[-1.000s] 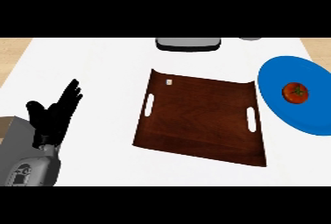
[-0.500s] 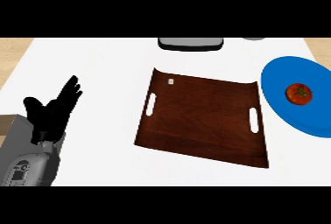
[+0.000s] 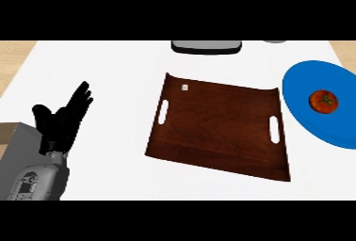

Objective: Pick the tomato from the tray and place it in the plate

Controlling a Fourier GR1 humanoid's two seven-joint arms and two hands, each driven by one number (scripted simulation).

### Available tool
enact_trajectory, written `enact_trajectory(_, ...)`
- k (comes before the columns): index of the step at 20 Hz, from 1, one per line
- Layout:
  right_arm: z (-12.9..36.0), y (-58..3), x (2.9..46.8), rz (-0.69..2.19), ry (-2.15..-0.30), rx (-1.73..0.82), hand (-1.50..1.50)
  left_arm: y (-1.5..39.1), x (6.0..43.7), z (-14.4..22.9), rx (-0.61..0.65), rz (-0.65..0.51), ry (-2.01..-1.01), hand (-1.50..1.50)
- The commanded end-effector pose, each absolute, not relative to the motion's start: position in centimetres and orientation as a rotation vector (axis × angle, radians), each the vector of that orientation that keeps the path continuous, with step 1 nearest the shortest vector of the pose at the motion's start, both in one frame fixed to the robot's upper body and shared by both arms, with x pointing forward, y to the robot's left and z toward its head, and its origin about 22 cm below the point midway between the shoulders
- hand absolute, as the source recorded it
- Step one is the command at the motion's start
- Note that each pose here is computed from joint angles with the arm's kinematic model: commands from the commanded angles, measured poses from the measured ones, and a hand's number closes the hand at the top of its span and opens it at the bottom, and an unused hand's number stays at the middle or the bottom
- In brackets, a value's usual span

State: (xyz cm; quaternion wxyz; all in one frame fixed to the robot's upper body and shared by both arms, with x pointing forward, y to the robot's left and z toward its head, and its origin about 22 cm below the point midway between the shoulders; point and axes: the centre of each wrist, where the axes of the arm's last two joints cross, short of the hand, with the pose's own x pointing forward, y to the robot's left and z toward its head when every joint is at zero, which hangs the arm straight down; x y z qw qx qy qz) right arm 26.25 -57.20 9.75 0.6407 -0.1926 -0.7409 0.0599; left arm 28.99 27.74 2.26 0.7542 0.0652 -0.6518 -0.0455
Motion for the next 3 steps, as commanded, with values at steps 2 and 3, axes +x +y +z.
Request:
enact_trajectory(2, 8.2, -56.7, 26.1, 0.191, -1.729, -0.351, -1.50, 26.2, 29.5, 2.5, 0.125, -0.092, -1.418, 0.00)
enact_trajectory(3, 8.5, -57.9, 24.5, 0.194, -1.698, -0.360, -1.50, 27.1, 29.1, 2.6, 0.136, -0.106, -1.418, 0.00)
